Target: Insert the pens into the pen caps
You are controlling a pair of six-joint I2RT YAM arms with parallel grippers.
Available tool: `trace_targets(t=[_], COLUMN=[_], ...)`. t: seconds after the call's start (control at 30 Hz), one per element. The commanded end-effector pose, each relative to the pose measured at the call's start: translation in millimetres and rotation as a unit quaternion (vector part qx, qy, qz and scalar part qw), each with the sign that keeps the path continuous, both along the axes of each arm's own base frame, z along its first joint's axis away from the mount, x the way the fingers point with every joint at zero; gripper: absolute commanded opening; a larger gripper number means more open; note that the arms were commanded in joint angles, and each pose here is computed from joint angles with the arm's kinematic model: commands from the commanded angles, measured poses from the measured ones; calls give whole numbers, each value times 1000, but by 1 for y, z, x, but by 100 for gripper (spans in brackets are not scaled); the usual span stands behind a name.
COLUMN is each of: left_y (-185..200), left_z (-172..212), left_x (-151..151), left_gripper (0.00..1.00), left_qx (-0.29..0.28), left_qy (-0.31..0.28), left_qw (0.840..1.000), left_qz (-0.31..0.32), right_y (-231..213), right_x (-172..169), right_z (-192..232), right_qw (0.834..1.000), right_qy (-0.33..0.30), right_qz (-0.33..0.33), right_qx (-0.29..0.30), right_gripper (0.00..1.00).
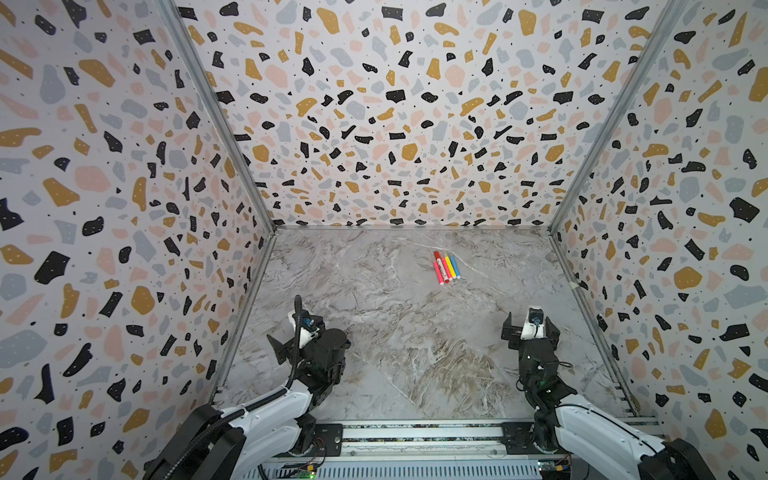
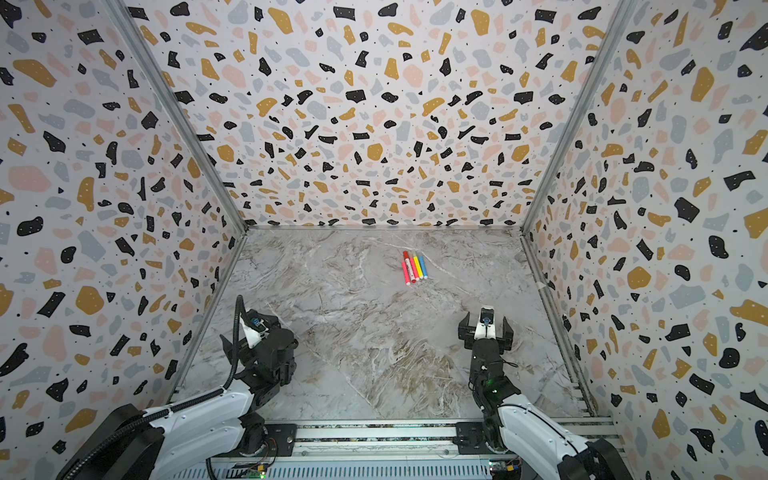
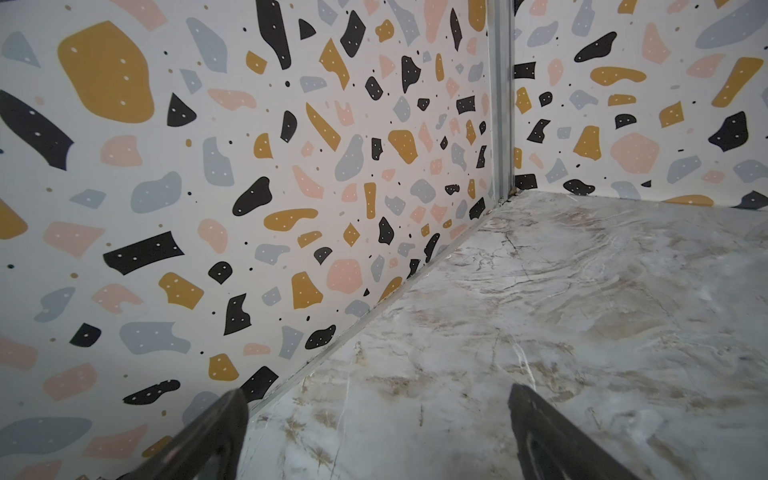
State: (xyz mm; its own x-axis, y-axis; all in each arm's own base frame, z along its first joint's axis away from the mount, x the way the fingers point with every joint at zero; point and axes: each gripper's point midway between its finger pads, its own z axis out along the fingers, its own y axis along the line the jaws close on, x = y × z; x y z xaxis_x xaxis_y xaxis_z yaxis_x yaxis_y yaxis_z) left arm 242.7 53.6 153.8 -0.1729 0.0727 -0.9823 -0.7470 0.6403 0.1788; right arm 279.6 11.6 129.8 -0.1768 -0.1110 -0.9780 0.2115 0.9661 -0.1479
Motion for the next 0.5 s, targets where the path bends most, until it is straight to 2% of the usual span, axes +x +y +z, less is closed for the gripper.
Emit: trace_targets(t=[0.0,0.23,0.3,0.47], left_y=[5,16,16,22], left_z=[7,8,10,10], left_x=[-2,-4,-4,-3], left_gripper=[95,96,100,100], left_qx=[-22,-35,-42,-48], left_qy=[-47,-80,-98,-114], left_qw=[999,996,994,992], left_qz=[6,12,1,10], right_y=[6,-10,-12,-15], right_x=[9,7,5,1], right_z=[21,33,35,44], right_qw=[999,995,994,989], right_qy=[-41,-94,-105,-143], right_qz=[8,-19,-20,-19], right_qx=[13,23,23,29], right_gripper=[99,99,99,99])
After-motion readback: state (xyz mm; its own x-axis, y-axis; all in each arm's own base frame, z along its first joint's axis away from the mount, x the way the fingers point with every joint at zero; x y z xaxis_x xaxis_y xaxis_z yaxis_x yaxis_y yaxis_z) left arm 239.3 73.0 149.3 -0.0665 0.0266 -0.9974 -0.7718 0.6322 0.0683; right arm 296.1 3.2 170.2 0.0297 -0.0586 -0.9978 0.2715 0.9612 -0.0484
